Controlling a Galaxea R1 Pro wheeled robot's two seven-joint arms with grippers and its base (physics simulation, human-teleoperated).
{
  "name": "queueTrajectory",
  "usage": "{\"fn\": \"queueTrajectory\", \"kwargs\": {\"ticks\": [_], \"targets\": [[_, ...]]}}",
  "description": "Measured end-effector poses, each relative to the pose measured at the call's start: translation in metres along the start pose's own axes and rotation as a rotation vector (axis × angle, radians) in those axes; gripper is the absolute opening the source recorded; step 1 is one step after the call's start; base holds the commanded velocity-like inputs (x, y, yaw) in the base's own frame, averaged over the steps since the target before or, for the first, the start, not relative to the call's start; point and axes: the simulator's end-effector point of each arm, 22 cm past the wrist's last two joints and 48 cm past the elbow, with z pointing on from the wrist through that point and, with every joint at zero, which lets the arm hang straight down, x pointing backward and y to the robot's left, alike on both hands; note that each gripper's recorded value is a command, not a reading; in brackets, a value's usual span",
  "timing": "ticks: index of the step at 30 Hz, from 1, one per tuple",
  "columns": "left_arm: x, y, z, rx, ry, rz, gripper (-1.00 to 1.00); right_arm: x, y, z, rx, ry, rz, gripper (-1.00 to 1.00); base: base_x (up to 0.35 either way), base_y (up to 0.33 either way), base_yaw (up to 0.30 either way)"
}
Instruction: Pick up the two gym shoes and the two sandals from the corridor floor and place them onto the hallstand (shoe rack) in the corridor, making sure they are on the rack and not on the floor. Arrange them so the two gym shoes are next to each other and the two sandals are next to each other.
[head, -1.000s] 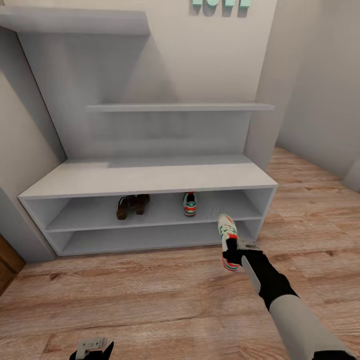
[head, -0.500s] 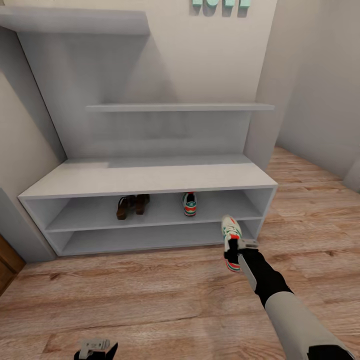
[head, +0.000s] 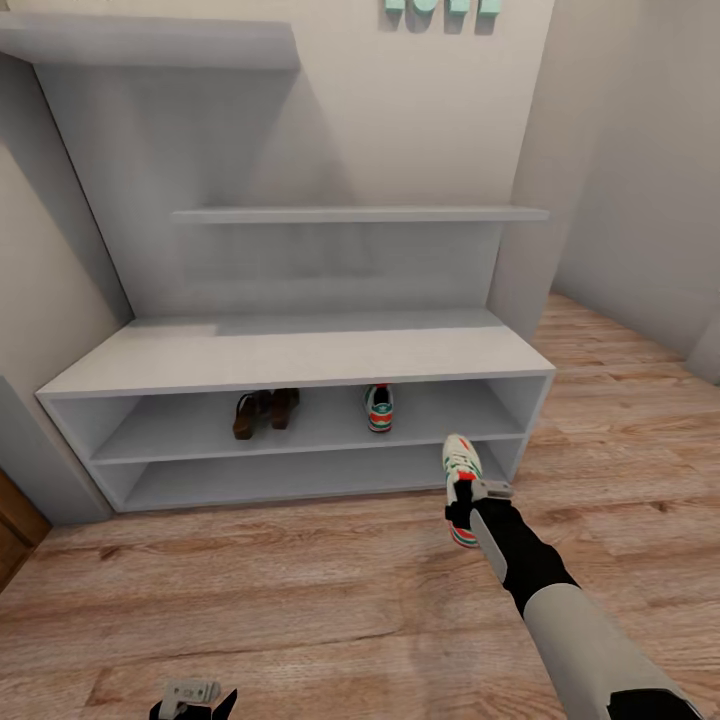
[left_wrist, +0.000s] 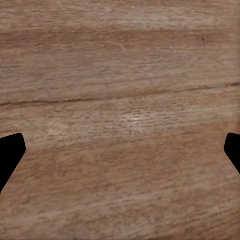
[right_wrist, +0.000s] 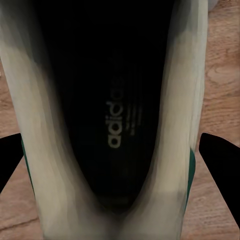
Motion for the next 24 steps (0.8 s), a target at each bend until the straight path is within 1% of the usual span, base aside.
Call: {"fn": "queueTrajectory", "kwargs": {"ticks": [8,18,24], "targets": [[0.000,0.002,0.000,-0.007,0.001,-0.006,1.00,-0.003,0.003,-0.001,-0.008,-0.008,0.002,-1.00,0.023,0.000,0.000],[0.001,0.002,0.000,-0.008,0.003,-0.008,1.00,-0.025,0.005,-0.010,-0.018,-0.057,0.011,-1.00,0.250,0.000,0.000],[0.001,0.003,0.000,-0.011,-0.001,-0.010,1.00,-0.027,0.006,-0.010,-0.019,-0.062,0.012,-1.00,0.076,0.000,0.024]]}}
